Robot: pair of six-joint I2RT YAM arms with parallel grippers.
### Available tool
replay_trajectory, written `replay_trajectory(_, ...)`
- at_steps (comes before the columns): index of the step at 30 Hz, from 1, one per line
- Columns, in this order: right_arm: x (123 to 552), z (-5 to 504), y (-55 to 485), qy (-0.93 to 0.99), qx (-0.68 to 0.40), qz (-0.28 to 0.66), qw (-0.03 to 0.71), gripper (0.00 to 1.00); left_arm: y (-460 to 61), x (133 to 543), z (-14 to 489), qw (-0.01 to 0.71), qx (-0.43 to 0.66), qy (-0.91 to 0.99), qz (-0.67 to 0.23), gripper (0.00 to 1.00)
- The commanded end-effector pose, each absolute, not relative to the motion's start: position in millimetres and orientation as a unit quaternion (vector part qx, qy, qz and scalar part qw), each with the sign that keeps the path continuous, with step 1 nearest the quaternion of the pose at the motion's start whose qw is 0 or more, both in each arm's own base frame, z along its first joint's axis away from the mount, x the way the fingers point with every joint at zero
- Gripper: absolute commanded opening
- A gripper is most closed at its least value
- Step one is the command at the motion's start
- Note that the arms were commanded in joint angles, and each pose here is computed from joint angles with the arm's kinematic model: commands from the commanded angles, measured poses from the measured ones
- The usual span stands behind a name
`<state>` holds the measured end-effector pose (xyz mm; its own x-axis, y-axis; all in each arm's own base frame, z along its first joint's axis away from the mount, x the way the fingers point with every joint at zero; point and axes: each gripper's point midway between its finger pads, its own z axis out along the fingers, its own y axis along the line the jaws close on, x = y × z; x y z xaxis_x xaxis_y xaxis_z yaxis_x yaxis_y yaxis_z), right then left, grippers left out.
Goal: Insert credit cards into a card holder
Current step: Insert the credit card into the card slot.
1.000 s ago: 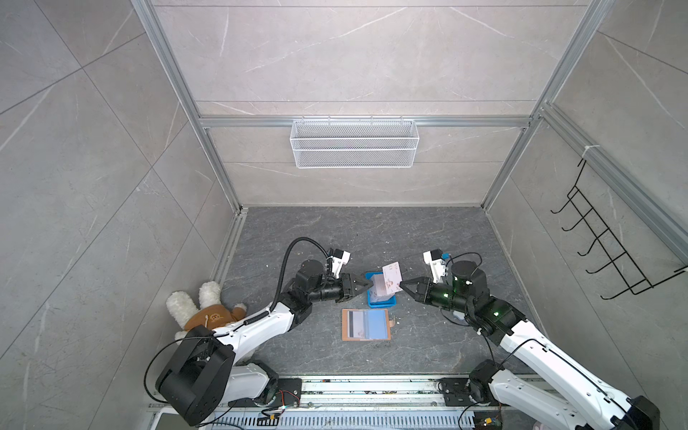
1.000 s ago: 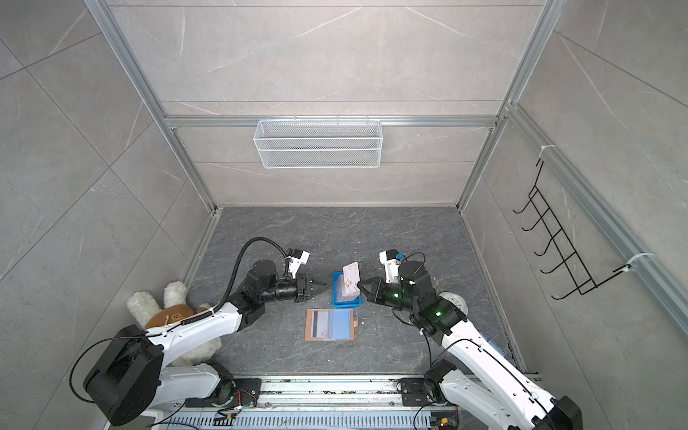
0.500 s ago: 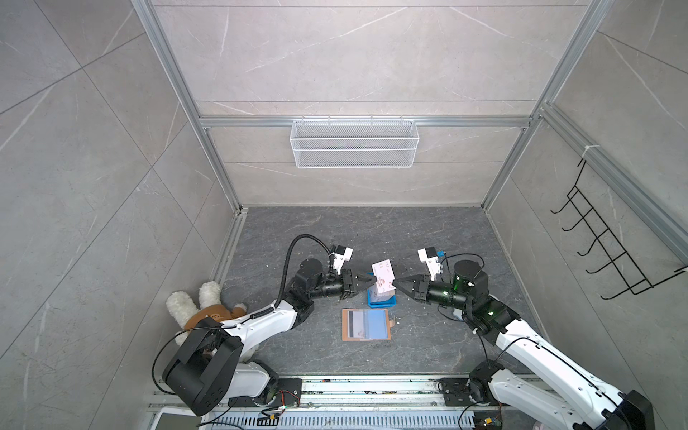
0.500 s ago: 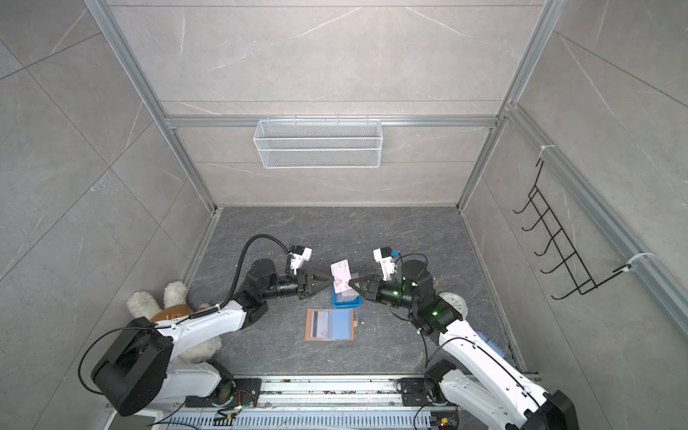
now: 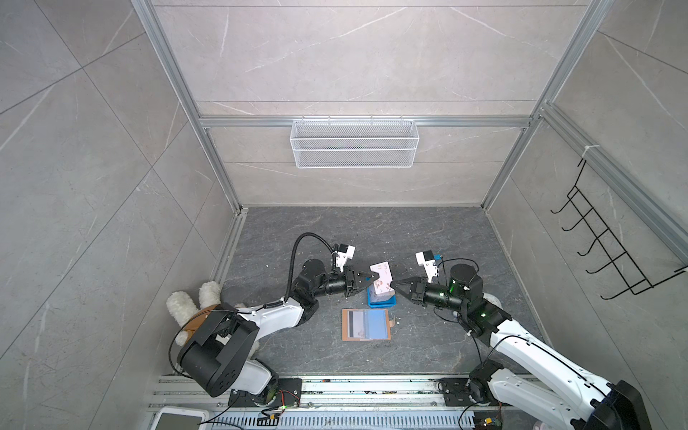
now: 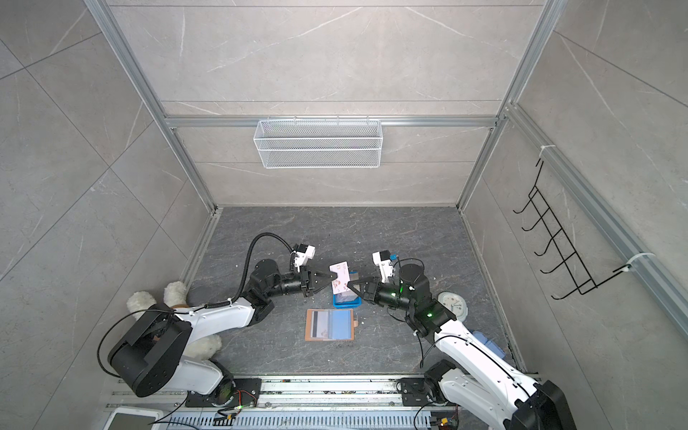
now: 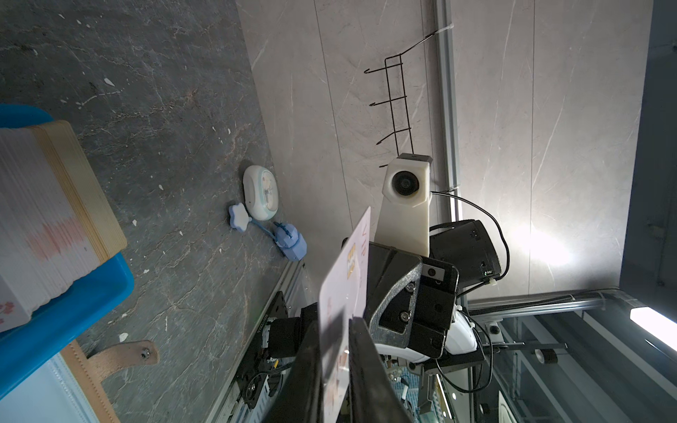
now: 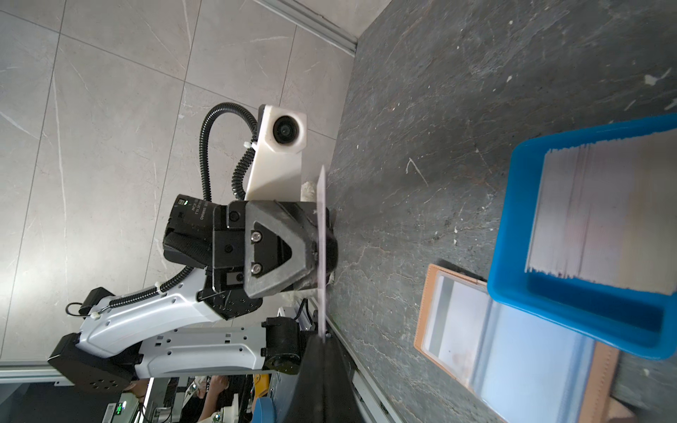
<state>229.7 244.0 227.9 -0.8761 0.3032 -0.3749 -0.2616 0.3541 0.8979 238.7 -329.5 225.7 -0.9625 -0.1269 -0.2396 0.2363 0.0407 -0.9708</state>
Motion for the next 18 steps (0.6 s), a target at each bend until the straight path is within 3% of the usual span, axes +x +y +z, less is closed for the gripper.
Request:
replay_trajectory(1,234.0,221.1,237.0,0.781,0.046,0.567,0.258,0.04,-332.7,237.4,256.9,0.158,0.068,0.673,-0.72,0.17)
replay_trajectory(18,244.8,211.1,234.0,0.761,0.103,0.586,0.258,0.04,-342.1,232.5,245.6,0.154,0.084,0.682,-0.71,0.16)
